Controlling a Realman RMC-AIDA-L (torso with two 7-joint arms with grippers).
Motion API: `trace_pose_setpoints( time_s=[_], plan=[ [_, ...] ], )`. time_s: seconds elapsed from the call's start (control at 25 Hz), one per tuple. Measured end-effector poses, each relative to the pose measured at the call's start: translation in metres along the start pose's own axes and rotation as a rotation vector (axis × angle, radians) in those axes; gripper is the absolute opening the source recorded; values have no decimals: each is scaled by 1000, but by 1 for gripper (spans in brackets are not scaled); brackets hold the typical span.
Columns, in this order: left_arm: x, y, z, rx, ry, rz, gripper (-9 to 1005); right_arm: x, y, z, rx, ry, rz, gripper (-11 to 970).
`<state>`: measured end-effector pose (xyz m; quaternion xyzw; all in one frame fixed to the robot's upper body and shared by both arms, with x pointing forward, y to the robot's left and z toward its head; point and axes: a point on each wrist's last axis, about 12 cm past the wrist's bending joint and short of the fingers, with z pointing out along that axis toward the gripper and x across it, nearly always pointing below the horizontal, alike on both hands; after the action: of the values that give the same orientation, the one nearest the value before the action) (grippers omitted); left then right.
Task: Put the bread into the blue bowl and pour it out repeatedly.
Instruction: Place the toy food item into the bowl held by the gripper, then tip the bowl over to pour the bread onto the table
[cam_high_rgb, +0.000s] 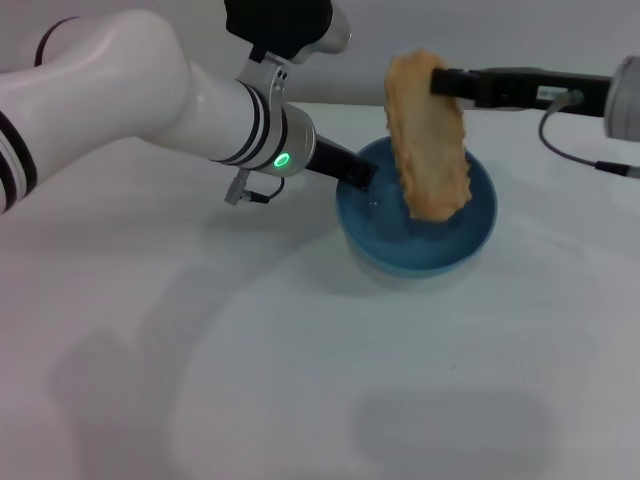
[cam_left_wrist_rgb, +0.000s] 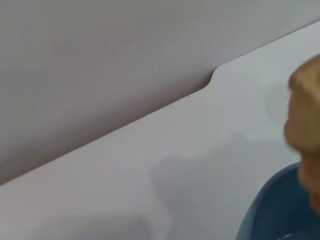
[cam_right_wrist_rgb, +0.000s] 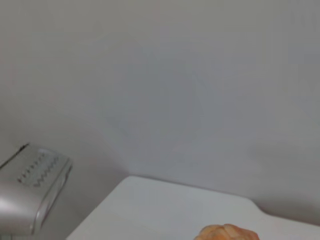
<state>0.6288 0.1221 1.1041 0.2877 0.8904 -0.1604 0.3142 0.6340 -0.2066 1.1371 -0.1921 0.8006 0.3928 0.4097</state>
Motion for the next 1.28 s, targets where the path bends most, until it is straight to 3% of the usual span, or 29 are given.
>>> trace_pose_setpoints(
  time_s=[0.2,0.44,0.72,0.88,1.28],
  plan=[
    [2,0,0,6,-8,-23,-2,9,6,16,-35,70,-44,77],
    [4,4,0,-1,-11,-35,-1,14,3,14,-24,67,-51,79],
    [4,6,1,-14,-30,-36,-1,22,-6,1,14,54,-54,336],
    [3,8,1,-25,-50,-38,-2,32,-7,-10,13,62,-218,527],
    [5,14,2,-60,-95,-57,-2,42,-15,-71,88,-224,-467,533]
  ],
)
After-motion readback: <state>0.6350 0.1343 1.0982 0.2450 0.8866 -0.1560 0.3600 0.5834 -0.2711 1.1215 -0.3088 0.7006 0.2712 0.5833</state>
